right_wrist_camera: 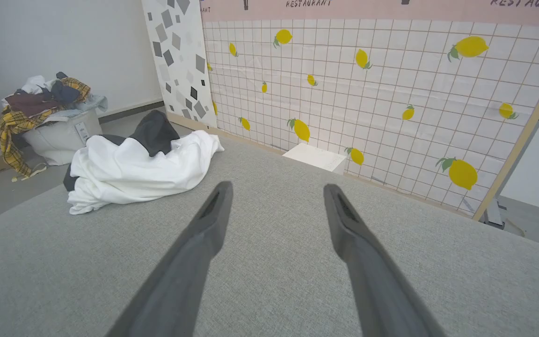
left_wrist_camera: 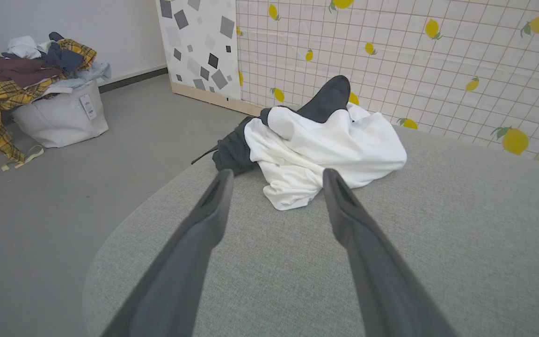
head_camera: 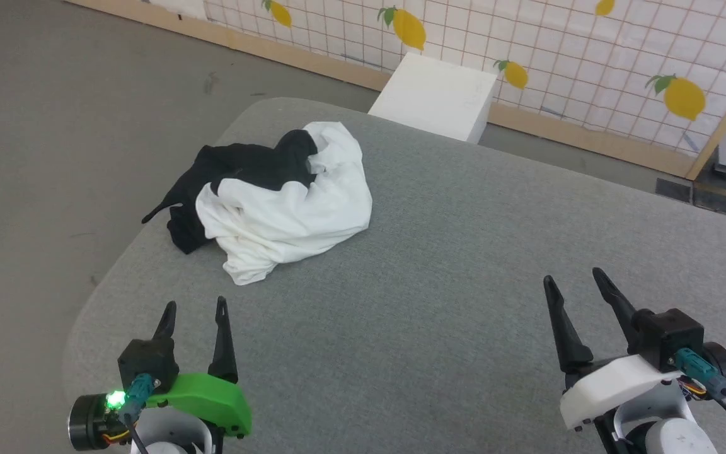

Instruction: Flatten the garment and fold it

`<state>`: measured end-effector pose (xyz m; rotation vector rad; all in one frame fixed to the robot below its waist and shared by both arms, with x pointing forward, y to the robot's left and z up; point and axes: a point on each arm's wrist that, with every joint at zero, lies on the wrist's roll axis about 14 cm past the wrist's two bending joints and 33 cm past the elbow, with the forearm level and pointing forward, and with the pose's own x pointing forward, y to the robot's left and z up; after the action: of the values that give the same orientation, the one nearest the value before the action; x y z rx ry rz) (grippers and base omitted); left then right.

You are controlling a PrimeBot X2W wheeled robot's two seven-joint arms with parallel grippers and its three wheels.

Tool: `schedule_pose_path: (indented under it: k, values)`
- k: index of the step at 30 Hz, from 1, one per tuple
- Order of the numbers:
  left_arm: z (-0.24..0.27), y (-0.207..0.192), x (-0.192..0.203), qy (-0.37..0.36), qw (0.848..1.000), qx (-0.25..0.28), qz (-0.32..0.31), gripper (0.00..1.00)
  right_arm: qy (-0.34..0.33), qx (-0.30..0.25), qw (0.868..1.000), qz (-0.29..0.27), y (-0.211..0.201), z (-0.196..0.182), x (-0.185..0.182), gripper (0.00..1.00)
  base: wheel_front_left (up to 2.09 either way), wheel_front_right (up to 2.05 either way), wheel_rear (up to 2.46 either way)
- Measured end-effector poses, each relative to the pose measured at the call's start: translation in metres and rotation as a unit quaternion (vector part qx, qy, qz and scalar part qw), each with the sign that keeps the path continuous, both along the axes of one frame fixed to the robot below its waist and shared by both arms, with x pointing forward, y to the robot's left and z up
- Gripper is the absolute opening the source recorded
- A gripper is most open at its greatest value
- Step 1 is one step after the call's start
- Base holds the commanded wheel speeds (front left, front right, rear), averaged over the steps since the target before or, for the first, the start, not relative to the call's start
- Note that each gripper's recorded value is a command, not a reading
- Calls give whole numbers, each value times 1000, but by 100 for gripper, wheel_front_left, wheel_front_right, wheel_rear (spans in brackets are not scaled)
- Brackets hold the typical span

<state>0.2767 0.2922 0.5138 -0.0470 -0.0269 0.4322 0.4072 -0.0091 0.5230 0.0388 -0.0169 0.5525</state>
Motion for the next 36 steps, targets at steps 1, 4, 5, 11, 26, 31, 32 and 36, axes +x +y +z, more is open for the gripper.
schedule_pose_path:
  k: [1, 4, 5, 11, 26, 31, 32, 36]
  values:
    - [0, 1, -1, 0, 1000, 0, 2, 100, 0, 0, 1000, 3, 2, 0, 0, 100, 0, 0, 0]
    - [-1, 4, -5, 0, 1000, 0, 11, 100, -1, 2, 1000, 10, 8, 0, 1, 100, 0, 0, 0]
    - [-2, 5, -6, 0, 1000, -2, 13, 100, -1, 3, 1000, 12, 10, 0, 1, 100, 0, 0, 0]
    - [-3, 13, -14, 1, 1000, -2, 29, 100, 1, 8, 1000, 27, 20, 0, 2, 100, 0, 0, 0]
    - [-3, 31, -37, -5, 998, -7, 70, 100, 0, 19, 998, 62, 47, 2, -1, 100, 0, 0, 0]
    - [1, 35, -27, -7, 998, -11, 61, 100, 1, 25, 997, 69, 54, 2, 2, 100, 0, 0, 0]
    - [6, 37, -22, -10, 998, -11, 56, 100, 0, 26, 997, 70, 55, 4, 4, 100, 0, 0, 0]
    - [37, 59, 4, -35, 998, 4, 55, 100, -12, 31, 997, 73, 60, 11, 16, 100, 0, 0, 0]
